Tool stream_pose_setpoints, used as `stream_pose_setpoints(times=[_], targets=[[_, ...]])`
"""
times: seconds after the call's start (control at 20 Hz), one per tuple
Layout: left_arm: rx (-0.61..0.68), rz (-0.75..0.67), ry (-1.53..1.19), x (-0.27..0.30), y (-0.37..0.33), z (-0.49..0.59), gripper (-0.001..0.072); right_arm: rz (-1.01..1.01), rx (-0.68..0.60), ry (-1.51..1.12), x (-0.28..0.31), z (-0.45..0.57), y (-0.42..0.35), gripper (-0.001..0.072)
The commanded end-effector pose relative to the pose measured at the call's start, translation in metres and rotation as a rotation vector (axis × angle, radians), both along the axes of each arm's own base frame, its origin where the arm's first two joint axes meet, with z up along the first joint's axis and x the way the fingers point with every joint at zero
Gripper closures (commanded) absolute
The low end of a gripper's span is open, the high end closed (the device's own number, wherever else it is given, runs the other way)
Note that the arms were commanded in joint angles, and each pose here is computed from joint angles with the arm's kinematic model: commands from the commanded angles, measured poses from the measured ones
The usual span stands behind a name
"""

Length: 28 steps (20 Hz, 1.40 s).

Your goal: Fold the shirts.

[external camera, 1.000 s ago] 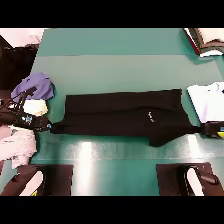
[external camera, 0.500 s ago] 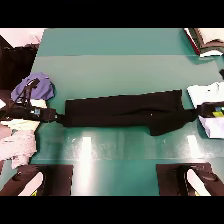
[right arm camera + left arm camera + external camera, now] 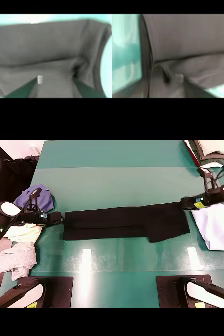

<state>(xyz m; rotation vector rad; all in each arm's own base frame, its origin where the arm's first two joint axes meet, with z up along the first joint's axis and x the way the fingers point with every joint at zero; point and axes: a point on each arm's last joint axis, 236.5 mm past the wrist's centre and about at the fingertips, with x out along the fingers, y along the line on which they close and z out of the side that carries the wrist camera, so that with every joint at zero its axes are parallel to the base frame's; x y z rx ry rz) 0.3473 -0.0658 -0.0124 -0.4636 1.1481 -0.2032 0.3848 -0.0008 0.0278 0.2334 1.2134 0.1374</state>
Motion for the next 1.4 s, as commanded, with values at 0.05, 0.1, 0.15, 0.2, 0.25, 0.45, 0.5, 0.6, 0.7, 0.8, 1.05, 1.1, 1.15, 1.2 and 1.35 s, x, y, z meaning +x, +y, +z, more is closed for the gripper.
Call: stream_pose_setpoints(times=[0.05,0.1,0.15,0.2,0.25,0.45,0.5,0.6,0.7,0.8,1.05,1.1,1.15,1.2,1.35], targets=[[-0.005,0.081,-0.112,0.038,0.009,0.035,0.0113,-0.097,0.2,0.019,0.028,-0.004,-0.003,0.024],[-0.009,0.064,-0.112,0.038,0.006,0.043,0.0114,-0.084,0.222,0.038,0.021,-0.003,-0.01,0.024],[-0.014,0.043,-0.102,0.035,0.003,0.048,0.0114,-0.071,0.225,0.068,0.008,-0.006,-0.022,0.024],[-0.025,0.025,-0.079,0.03,-0.001,0.049,0.0114,-0.057,0.226,0.097,-0.003,-0.01,-0.031,0.024],[-0.031,0.009,-0.054,0.024,-0.004,0.047,0.0115,-0.062,0.232,0.115,-0.013,-0.016,-0.043,0.0233],[-0.035,-0.058,0.007,0.006,-0.013,0.042,0.0677,-0.122,0.28,0.177,-0.035,-0.049,-0.078,0.0071],[-0.044,-0.067,0.013,0.004,-0.017,0.042,0.0684,-0.114,0.299,0.207,-0.041,-0.058,-0.08,0.0071],[-0.058,-0.073,0.02,0.002,-0.021,0.043,0.0684,-0.073,0.333,0.259,-0.047,-0.076,-0.08,0.0071],[-0.067,-0.078,0.019,0.002,-0.025,0.044,0.0684,-0.042,0.349,0.282,-0.043,-0.091,-0.081,0.0071],[-0.069,-0.089,0.022,0.0,-0.03,0.044,0.0684,-0.001,0.409,0.258,-0.03,-0.093,-0.074,0.0072],[-0.066,-0.134,0.01,-0.001,-0.052,0.043,0.0684,0.102,0.533,0.273,-0.02,-0.093,-0.05,0.0072],[-0.065,-0.144,0.001,0.0,-0.057,0.043,0.0684,0.122,0.541,0.282,-0.022,-0.096,-0.047,0.0072],[-0.064,-0.151,-0.006,0.001,-0.062,0.043,0.0684,0.137,0.552,0.3,-0.023,-0.099,-0.04,0.0072],[-0.063,-0.161,-0.011,0.001,-0.066,0.044,0.0684,0.156,0.56,0.315,-0.025,-0.101,-0.034,0.0072],[-0.077,-0.17,0.007,-0.005,-0.079,0.044,0.0684,0.204,0.571,0.348,-0.028,-0.103,-0.018,0.016]])
